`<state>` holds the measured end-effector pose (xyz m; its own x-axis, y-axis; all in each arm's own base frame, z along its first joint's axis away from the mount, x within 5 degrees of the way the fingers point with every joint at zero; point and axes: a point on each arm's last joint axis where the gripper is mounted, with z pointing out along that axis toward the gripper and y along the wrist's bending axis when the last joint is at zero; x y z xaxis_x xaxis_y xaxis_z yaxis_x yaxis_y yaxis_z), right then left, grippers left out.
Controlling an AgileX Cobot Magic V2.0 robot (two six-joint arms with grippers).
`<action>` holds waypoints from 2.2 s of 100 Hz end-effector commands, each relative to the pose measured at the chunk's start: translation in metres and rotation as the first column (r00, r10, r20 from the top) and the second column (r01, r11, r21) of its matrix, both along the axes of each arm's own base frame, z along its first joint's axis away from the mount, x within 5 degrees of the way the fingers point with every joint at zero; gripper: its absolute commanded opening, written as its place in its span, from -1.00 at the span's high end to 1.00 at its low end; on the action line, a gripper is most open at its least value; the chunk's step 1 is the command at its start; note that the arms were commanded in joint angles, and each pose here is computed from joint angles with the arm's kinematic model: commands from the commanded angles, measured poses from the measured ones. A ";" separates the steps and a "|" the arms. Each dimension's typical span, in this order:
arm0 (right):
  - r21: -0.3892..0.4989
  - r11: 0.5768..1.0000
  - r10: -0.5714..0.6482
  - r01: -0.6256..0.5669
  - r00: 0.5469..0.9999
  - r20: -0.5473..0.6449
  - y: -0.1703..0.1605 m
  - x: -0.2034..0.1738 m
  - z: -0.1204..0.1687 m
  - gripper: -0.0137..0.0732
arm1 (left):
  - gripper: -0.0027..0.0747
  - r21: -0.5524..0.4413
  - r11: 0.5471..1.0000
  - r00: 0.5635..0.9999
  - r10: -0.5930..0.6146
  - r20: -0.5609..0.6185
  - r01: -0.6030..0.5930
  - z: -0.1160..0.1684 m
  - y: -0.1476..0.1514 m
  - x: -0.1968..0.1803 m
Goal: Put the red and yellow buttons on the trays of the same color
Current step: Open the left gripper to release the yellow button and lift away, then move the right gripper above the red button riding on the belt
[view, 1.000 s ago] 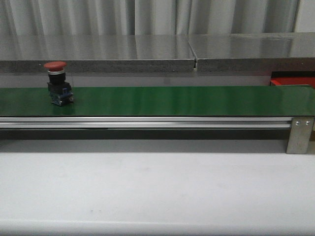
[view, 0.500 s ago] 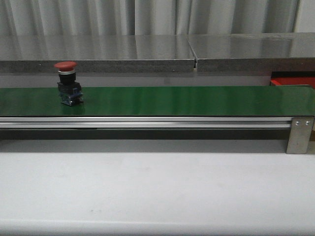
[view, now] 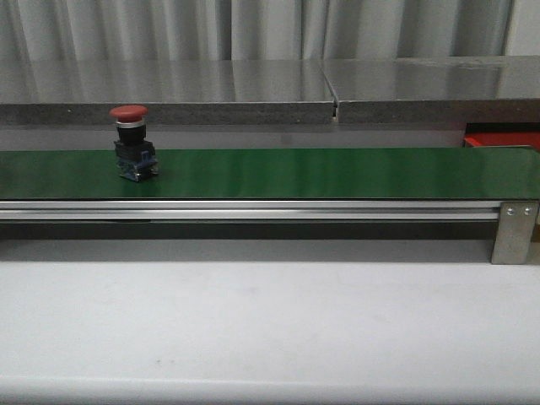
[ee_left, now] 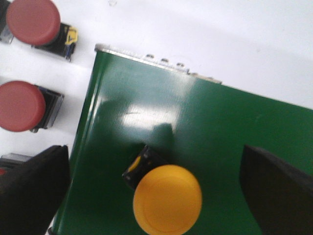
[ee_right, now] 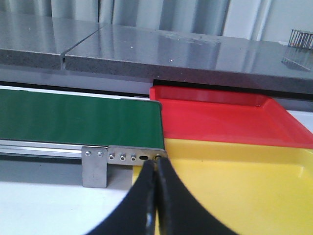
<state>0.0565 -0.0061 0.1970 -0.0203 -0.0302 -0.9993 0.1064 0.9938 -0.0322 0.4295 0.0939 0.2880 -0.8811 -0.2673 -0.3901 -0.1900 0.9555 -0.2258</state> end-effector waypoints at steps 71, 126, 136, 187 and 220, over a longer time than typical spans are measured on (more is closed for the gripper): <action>-0.018 1.000 -0.002 0.004 0.996 0.093 0.000 0.000 0.014 0.96 | -0.85 0.185 0.976 0.663 -0.212 0.718 0.112 0.167 -0.108 -0.189; -0.018 1.000 -0.002 0.004 0.996 0.093 0.000 0.000 0.014 0.96 | -0.42 0.160 0.987 0.438 -0.143 0.887 -0.001 0.029 -0.104 -0.355; -0.018 1.000 -0.002 0.004 0.996 0.093 0.000 0.000 0.014 0.96 | 0.12 0.158 0.987 0.438 -0.142 0.887 0.000 0.009 -0.104 -0.364; 0.075 0.997 0.001 -0.013 0.987 0.163 0.000 -0.001 0.083 0.96 | 0.98 0.159 0.987 0.457 -0.143 0.878 0.003 -0.010 -0.104 -0.367; 0.100 0.995 0.021 0.021 0.915 -0.402 -0.006 0.068 0.154 0.96 | 0.98 0.159 0.987 0.457 -0.143 0.878 0.003 -0.010 -0.104 -0.367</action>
